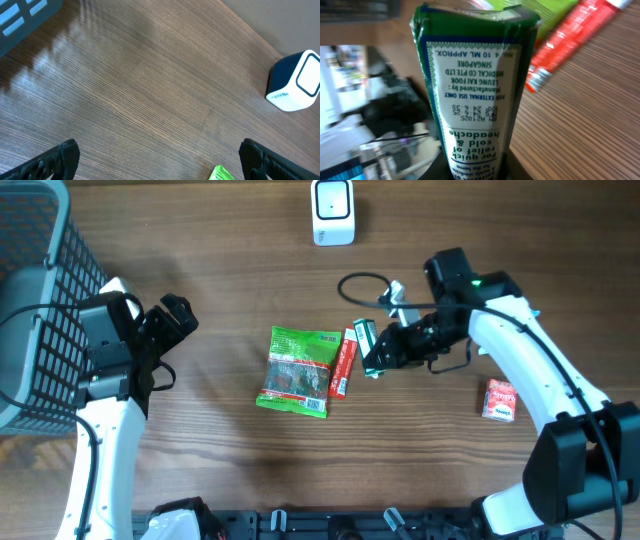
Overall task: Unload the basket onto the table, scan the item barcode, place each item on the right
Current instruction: 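Lift the green box and turn it upright with the right gripper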
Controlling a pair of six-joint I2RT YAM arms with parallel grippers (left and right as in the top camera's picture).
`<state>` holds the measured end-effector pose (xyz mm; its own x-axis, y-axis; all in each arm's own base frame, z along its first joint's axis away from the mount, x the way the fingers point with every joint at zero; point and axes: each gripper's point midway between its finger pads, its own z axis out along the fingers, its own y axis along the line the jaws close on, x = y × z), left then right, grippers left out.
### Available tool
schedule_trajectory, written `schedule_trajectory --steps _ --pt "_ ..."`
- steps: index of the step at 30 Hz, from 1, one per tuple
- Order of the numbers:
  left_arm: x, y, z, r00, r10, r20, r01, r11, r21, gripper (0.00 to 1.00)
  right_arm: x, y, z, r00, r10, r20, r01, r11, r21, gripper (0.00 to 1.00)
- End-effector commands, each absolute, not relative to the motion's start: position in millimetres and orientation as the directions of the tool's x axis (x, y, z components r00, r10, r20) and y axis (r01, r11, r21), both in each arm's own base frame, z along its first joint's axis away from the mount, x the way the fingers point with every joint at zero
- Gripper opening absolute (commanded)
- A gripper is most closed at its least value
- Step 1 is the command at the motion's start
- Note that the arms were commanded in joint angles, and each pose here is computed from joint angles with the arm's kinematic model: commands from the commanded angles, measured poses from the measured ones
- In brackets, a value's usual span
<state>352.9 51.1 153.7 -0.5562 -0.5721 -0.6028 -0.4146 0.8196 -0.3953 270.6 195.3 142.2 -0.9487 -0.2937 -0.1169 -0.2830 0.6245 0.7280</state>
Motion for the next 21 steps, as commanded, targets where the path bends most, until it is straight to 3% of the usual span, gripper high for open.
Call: schedule_trajectory --steps 1,13,21 --pt "355 54 156 -0.554 -0.561 -0.615 -0.413 0.827 -0.381 1.0 271 211 178 -0.937 -0.282 -0.207 -0.313 0.409 0.857 0.04" --pt "355 54 156 -0.554 -0.561 -0.615 -0.413 0.827 -0.381 1.0 269 218 193 -0.933 -0.273 -0.236 -0.318 0.315 0.894 0.04" --pt "355 54 156 -0.554 -0.561 -0.615 -0.413 0.827 -0.381 1.0 268 218 193 -0.932 -0.274 -0.237 -0.32 0.315 0.894 0.04"
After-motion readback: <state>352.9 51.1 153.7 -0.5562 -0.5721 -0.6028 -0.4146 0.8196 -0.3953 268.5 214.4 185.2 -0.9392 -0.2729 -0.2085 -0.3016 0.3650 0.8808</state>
